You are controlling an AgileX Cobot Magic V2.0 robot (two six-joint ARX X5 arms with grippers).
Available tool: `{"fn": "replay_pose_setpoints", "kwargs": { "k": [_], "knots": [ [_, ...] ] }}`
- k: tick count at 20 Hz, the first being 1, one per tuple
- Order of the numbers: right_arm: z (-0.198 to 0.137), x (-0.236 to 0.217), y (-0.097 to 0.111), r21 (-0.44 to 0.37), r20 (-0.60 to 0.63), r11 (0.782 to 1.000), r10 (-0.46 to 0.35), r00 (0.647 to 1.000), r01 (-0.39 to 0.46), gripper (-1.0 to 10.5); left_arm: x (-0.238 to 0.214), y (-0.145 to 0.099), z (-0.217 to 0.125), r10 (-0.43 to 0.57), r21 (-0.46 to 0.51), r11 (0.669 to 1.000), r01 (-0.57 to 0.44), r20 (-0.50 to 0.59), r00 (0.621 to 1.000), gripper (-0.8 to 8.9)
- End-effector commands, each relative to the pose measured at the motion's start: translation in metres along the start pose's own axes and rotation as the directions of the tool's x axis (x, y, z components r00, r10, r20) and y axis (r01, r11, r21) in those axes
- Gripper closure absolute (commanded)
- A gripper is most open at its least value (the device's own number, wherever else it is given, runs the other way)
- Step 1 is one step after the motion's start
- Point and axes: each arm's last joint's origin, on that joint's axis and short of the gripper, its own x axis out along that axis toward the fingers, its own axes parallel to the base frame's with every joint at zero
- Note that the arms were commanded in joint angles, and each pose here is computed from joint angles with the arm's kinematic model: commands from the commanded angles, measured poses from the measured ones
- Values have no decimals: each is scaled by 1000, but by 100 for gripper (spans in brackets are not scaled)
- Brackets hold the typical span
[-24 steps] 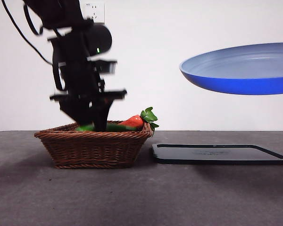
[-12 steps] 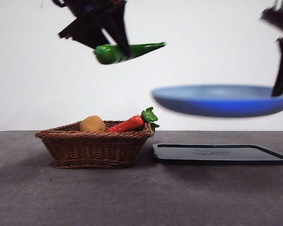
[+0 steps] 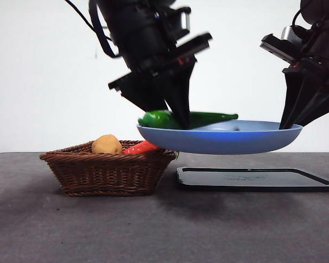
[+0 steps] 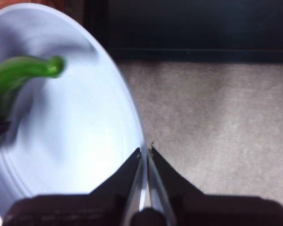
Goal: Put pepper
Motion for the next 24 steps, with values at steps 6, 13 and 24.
{"fn": "replay_pose_setpoints", "kwargs": {
  "k": [6, 13, 24],
  "knots": [
    [4, 0, 3, -1, 8, 1000, 10, 1000, -10, 944, 4, -9, 6, -1, 40, 999, -1, 35, 999, 671],
    [4, 0, 3, -3, 7, 1000, 10, 1000, -10, 944, 5, -9, 5, -2, 41, 999, 1, 27, 1000, 578],
    [8, -4, -5, 20, 36, 1000, 1, 999, -1, 944, -82, -18, 0, -16, 61, 998, 5, 186, 983, 577]
  ]
}}
